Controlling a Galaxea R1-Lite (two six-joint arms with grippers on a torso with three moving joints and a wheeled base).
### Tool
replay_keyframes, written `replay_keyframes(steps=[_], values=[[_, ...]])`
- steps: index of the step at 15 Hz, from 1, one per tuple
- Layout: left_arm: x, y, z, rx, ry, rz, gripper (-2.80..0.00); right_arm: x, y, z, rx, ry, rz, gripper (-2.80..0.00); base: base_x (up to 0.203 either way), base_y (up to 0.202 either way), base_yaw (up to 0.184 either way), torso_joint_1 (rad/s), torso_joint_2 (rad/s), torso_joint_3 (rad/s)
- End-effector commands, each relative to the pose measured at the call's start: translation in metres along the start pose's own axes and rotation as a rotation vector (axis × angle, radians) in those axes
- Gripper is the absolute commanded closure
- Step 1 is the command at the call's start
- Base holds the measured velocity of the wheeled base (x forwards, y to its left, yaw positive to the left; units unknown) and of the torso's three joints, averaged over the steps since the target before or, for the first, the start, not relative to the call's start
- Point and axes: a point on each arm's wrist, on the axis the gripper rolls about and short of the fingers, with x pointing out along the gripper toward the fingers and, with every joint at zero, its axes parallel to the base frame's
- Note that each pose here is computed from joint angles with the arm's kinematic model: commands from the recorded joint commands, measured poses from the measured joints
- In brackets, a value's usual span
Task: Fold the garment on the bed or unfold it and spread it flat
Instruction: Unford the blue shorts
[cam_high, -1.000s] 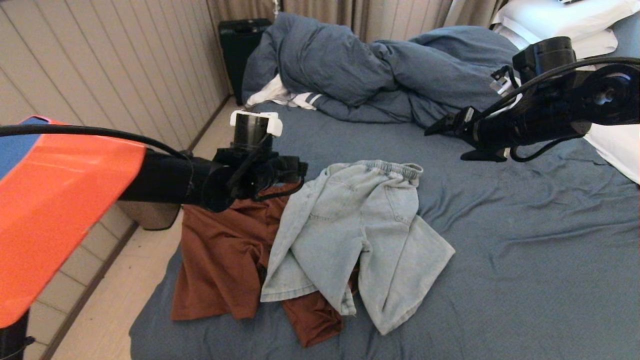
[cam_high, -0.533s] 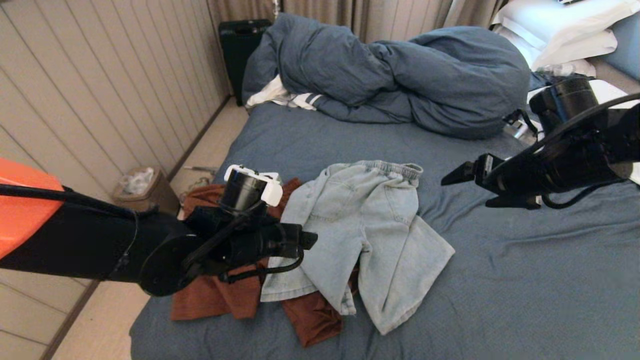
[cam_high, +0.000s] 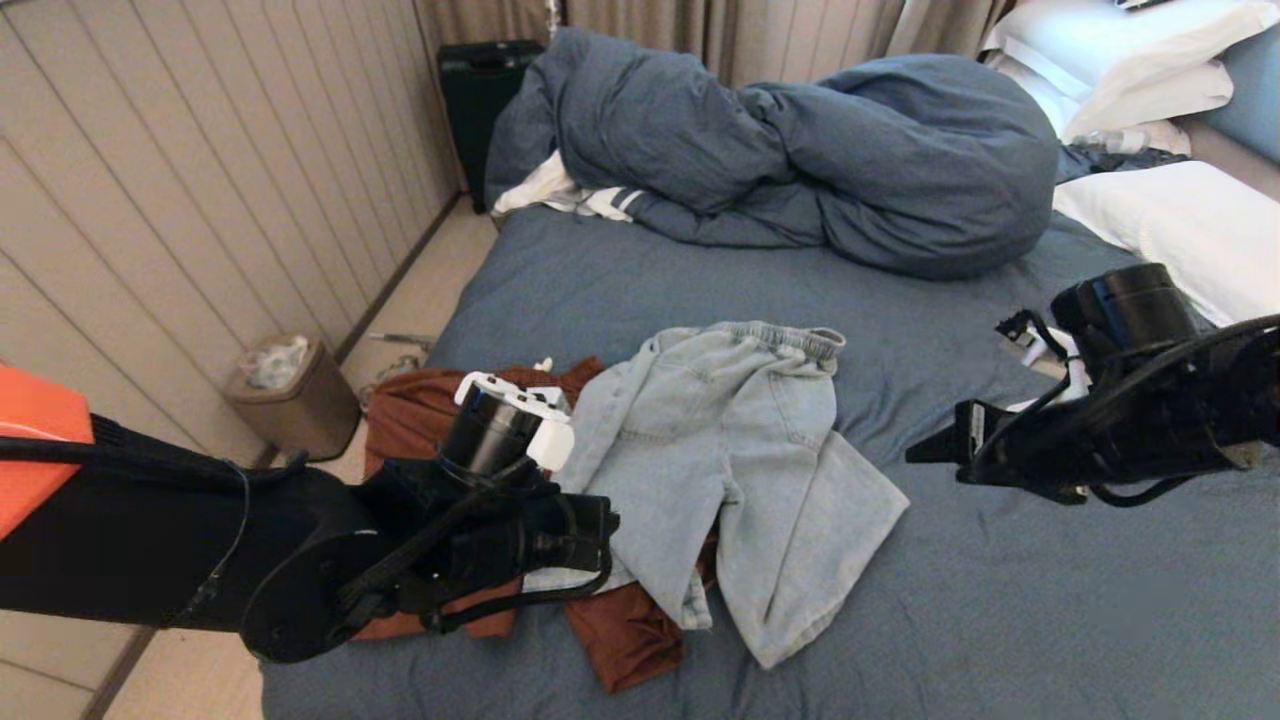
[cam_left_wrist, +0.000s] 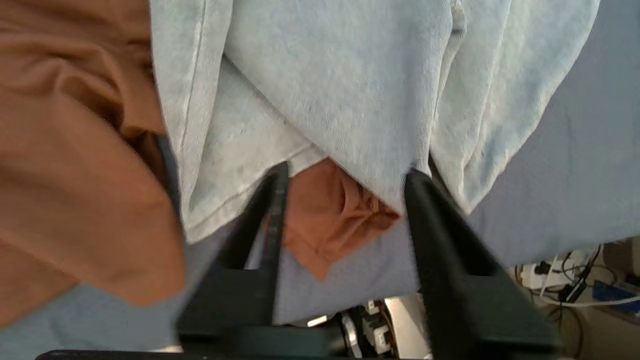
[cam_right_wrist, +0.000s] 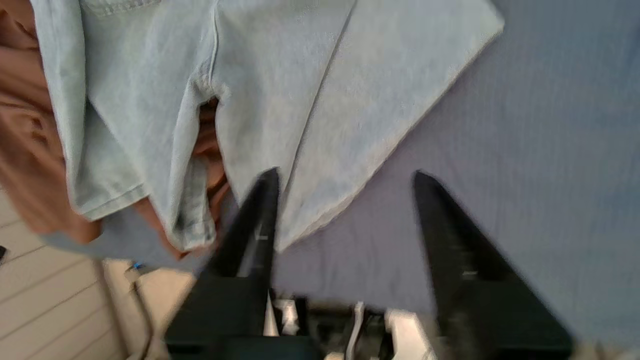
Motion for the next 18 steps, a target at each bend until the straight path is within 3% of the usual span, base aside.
replay_keyframes(steps=[1,3,6,8,10,16,18], values=[[0.021,-0.003,-0.006,0.006,0.034,0.012,0.00,0.007,-0.007,-0.007,-0.003,0.018,-0.013,0.00,0.000,0.000,0.000,0.000,0.00,0.000],[0.040,-0.012,-0.013,0.026,0.062,0.010,0.00,0.016,-0.009,-0.011,-0.004,0.051,-0.024,0.00,0.000,0.000,0.000,0.000,0.00,0.000],[0.051,-0.040,-0.026,0.081,0.084,-0.033,0.00,0.023,-0.015,-0.018,-0.010,0.072,-0.033,0.00,0.000,0.000,0.000,0.000,0.00,0.000],[0.058,-0.037,-0.029,0.085,0.093,-0.020,0.00,0.028,-0.019,-0.025,-0.010,0.060,-0.029,0.00,0.000,0.000,0.000,0.000,0.00,0.000],[0.073,-0.021,-0.029,0.080,0.107,0.028,0.00,0.033,-0.022,-0.031,-0.014,0.044,-0.024,0.00,0.000,0.000,0.000,0.000,0.00,0.000],[0.132,-0.016,0.036,0.140,-0.100,0.038,0.00,0.031,-0.022,-0.031,-0.012,0.023,-0.008,0.00,0.000,0.000,0.000,0.000,0.00,0.000],[0.165,-0.004,0.041,0.163,-0.124,0.094,0.00,0.028,-0.021,-0.031,-0.012,0.014,-0.004,0.00,0.000,0.000,0.000,0.000,0.00,0.000]])
